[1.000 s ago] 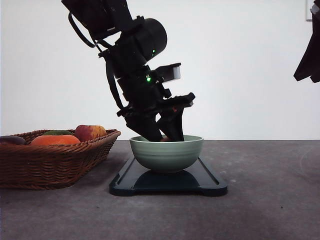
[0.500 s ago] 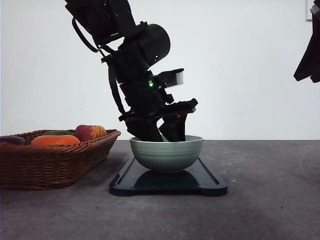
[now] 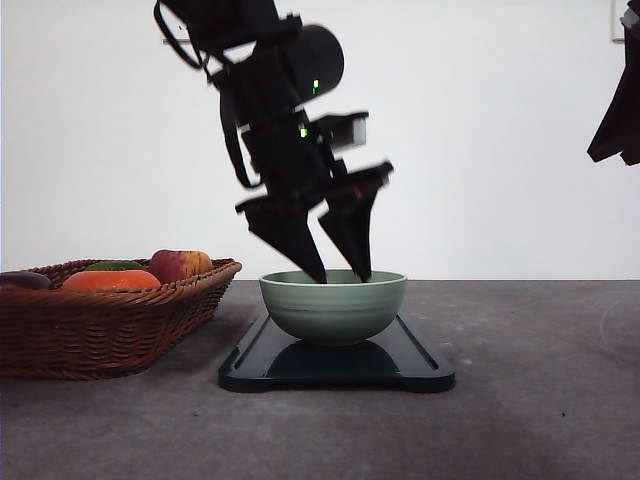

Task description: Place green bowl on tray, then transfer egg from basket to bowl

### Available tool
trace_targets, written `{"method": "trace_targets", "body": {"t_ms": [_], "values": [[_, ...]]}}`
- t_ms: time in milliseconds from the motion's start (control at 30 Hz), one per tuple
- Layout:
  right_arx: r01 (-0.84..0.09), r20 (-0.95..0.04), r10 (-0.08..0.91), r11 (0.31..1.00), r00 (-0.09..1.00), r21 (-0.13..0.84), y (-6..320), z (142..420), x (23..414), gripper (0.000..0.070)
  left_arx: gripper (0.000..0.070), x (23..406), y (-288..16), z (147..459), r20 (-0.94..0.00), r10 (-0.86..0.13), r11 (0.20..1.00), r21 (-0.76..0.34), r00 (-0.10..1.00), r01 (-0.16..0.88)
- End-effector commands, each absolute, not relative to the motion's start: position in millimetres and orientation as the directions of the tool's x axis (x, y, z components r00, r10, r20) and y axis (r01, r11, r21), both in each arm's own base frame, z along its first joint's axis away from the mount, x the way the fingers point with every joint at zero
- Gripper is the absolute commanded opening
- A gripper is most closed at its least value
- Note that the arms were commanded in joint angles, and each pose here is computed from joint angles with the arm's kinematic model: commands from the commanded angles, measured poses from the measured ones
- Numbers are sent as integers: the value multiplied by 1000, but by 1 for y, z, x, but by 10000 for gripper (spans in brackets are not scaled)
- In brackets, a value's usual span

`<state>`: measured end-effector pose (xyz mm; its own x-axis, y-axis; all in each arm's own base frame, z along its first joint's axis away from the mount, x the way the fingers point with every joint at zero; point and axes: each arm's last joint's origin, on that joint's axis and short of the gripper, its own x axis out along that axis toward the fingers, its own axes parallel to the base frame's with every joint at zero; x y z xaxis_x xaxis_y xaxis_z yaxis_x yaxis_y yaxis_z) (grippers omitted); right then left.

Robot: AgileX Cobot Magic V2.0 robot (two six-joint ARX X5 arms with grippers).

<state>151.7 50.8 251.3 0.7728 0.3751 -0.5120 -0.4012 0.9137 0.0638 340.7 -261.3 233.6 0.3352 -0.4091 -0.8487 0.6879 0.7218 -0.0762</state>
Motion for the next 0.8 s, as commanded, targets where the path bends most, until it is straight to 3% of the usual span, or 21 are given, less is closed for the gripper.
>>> {"method": "trace_targets", "body": {"t_ms": [0, 200, 367, 567, 767], "values": [[-409, -504, 378, 911, 777, 53, 51, 253, 153, 226, 368, 345, -263, 243, -860, -395, 726, -77, 323, 684], [-409, -504, 378, 911, 777, 53, 51, 253, 153, 226, 352, 346, -241, 279, -901, -337, 784, -108, 272, 612], [-409, -504, 378, 911, 777, 54, 51, 253, 153, 226, 347, 337, -215, 304, -891, -372, 803, -168, 261, 572], [-409, -493, 380, 911, 783, 52, 52, 254, 153, 226, 345, 308, -182, 328, -806, -437, 815, -167, 400, 556], [-412, -485, 384, 910, 786, 53, 52, 254, 154, 226, 345, 269, -142, 329, -718, -464, 835, -159, 519, 526]]}}
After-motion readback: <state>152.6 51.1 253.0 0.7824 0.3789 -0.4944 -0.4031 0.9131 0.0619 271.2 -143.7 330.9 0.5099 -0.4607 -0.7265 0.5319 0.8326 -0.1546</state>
